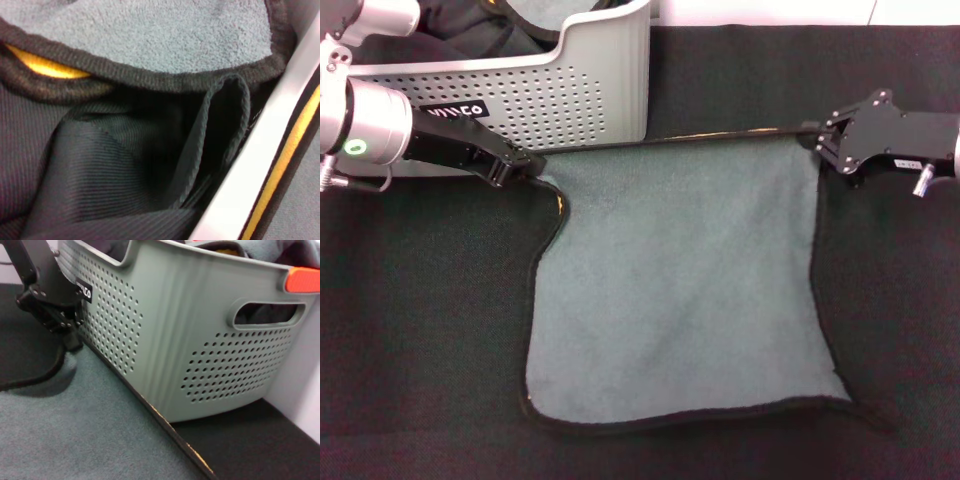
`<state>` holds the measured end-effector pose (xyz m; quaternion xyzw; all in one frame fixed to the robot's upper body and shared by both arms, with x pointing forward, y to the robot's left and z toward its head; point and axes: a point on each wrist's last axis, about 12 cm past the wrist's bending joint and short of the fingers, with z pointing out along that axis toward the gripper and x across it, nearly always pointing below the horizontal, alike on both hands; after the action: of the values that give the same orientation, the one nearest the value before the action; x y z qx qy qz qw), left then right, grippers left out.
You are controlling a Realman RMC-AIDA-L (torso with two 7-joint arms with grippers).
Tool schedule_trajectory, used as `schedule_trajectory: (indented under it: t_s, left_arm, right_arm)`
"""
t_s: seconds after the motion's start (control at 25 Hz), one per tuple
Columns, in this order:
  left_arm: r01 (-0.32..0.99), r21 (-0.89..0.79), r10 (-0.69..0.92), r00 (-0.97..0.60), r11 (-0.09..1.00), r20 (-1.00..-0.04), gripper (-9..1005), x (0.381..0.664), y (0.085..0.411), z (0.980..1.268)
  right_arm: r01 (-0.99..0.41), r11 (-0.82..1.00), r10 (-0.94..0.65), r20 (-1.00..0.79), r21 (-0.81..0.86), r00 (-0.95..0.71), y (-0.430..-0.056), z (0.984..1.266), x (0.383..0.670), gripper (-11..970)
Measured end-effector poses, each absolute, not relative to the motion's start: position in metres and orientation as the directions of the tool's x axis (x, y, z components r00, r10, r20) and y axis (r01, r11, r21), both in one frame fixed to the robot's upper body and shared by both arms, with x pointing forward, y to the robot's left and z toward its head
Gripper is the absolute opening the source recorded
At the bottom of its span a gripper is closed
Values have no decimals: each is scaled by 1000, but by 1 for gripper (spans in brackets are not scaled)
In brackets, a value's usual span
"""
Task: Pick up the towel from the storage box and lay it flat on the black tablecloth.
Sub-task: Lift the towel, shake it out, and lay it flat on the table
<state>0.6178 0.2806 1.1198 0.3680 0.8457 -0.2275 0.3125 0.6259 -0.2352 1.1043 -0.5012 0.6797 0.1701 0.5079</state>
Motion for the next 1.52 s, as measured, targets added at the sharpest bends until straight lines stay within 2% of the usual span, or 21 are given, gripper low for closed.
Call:
schedule_trajectory:
  t_s: [0.44,1.32,1.52]
  left_arm:
    - [765,-162,477,-536,624,-696,24,617,278,1119]
    - [766,-160,478,-534,623,-697,23,618,277,1119]
    - [755,-174,465,-548,632,-695,52,617,277,1119]
  right_arm:
    - [-850,408,-544,-836,-333,66,-228,1107,632,95]
    - [-849,415,-544,-837,-327,57,-227,1104,630,112]
    - [-852,416,-543,-838,-317,47,-225,1102,629,115]
